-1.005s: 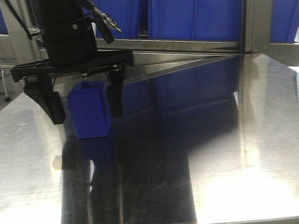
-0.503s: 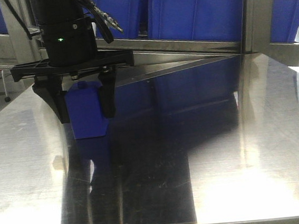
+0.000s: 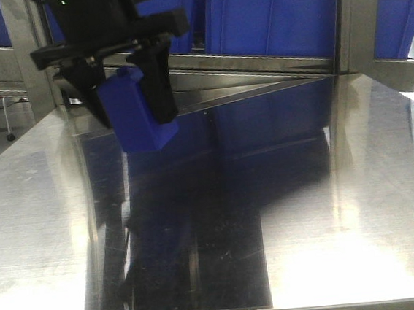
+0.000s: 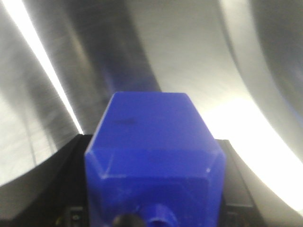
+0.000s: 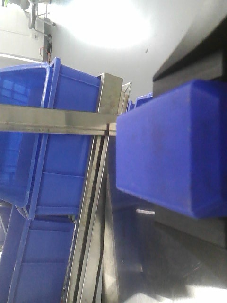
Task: Pick and sort blue part to right shelf
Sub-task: 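Lift the blue block with the left gripper up off the table, then turn the base away from the table holding both blocks, then drive the base along the yellow floor line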
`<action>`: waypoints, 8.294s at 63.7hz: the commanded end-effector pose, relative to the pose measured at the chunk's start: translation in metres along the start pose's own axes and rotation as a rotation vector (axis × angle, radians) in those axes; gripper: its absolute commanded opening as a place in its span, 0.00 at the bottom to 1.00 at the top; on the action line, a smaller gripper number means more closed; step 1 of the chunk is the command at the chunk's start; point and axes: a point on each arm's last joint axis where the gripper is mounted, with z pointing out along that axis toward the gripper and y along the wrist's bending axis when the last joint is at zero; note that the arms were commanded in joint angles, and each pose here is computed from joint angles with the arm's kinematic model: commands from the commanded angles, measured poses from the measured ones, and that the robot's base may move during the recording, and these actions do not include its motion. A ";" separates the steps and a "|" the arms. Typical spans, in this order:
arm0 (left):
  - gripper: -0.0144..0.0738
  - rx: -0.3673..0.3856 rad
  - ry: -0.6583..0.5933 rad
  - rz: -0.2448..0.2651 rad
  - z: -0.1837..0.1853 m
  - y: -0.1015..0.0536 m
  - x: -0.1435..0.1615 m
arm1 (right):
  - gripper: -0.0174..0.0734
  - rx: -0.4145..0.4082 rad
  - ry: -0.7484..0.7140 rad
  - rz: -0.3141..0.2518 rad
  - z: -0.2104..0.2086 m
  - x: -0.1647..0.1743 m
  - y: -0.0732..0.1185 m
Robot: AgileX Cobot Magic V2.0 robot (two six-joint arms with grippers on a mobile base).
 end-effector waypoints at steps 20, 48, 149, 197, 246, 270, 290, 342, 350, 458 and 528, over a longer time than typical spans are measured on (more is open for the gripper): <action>0.54 0.087 -0.371 0.348 -0.060 -0.018 0.035 | 0.63 0.002 -0.114 -0.019 -0.002 -0.018 0.000; 0.54 -0.045 -0.802 0.026 -0.081 0.021 0.123 | 0.63 0.002 -0.114 -0.019 -0.002 -0.018 0.000; 0.54 -0.393 -1.435 -0.180 -0.120 0.022 0.331 | 0.63 0.002 -0.114 -0.019 -0.002 -0.018 0.000; 0.54 -0.393 -1.435 -0.180 -0.120 0.022 0.331 | 0.63 0.002 -0.114 -0.019 -0.002 -0.018 0.000; 0.54 -0.393 -1.435 -0.180 -0.120 0.022 0.331 | 0.63 0.002 -0.114 -0.019 -0.002 -0.018 0.000; 0.54 -0.393 -1.435 -0.180 -0.120 0.022 0.331 | 0.63 0.002 -0.114 -0.019 -0.002 -0.018 0.000; 0.54 -0.393 -1.435 -0.180 -0.120 0.022 0.331 | 0.63 0.002 -0.114 -0.019 -0.002 -0.018 0.000; 0.54 -0.393 -1.435 -0.180 -0.120 0.022 0.331 | 0.63 0.002 -0.114 -0.019 -0.002 -0.018 0.000; 0.54 -0.393 -1.435 -0.180 -0.120 0.022 0.331 | 0.63 0.002 -0.114 -0.019 -0.002 -0.018 0.000; 0.54 -0.393 -1.435 -0.180 -0.120 0.022 0.331 | 0.63 0.002 -0.114 -0.019 -0.002 -0.018 0.000; 0.54 -0.393 -1.435 -0.180 -0.120 0.022 0.331 | 0.63 0.002 -0.114 -0.019 -0.002 -0.018 0.000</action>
